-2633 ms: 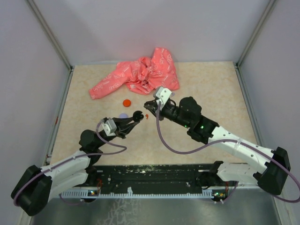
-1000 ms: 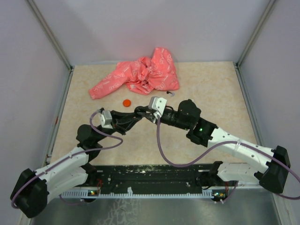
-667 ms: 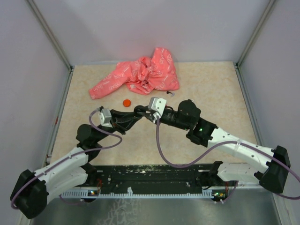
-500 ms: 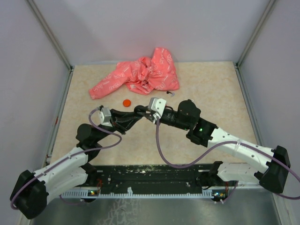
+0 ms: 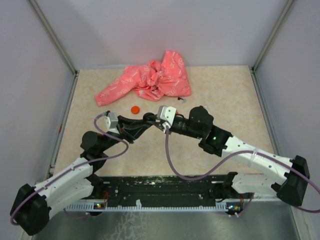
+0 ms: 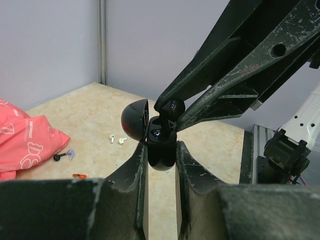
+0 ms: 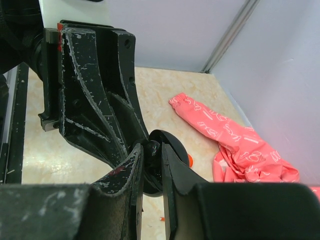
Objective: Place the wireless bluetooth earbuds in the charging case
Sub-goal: Place the earbud in the charging case.
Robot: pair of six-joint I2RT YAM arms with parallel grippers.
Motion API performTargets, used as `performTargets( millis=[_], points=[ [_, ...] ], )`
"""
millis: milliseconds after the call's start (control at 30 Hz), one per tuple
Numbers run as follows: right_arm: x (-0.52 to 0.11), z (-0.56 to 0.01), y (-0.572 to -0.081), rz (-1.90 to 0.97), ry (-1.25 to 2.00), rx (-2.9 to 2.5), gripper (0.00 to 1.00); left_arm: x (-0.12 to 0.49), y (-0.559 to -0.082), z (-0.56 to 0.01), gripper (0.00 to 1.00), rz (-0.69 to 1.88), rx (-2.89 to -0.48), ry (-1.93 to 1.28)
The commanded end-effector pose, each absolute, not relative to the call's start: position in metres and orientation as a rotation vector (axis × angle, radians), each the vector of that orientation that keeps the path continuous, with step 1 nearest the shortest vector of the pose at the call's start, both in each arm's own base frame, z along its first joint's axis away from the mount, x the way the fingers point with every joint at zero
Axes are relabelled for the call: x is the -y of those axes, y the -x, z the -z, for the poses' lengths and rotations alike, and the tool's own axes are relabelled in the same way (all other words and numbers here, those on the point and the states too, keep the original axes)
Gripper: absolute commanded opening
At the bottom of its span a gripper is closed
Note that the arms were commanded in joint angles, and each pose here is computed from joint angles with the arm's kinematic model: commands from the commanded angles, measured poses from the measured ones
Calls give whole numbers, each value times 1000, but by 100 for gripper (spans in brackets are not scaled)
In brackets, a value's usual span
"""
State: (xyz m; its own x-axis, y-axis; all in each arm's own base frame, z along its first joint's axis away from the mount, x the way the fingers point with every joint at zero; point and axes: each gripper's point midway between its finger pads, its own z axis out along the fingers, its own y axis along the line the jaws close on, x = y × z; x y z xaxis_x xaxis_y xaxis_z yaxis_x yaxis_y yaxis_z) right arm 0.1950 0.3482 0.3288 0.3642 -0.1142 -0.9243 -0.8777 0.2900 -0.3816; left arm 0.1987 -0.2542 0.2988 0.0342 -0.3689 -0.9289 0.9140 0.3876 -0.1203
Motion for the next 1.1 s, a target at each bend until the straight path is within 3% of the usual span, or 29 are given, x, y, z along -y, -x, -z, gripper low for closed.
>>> performTargets(
  millis=[0,567,1067],
  points=[
    [-350,-334,-191,-685,1201,-1090,16,247,-192,-345,0,1095,-993,-572],
    [-349,-346,-186,-777,1117,-1156,39,251,-188,-337,0,1020,-954,-694],
    [-324,-382,-184,-855,934,-1470,48,260,-200,-323,0,917,-1033,-826]
  ],
)
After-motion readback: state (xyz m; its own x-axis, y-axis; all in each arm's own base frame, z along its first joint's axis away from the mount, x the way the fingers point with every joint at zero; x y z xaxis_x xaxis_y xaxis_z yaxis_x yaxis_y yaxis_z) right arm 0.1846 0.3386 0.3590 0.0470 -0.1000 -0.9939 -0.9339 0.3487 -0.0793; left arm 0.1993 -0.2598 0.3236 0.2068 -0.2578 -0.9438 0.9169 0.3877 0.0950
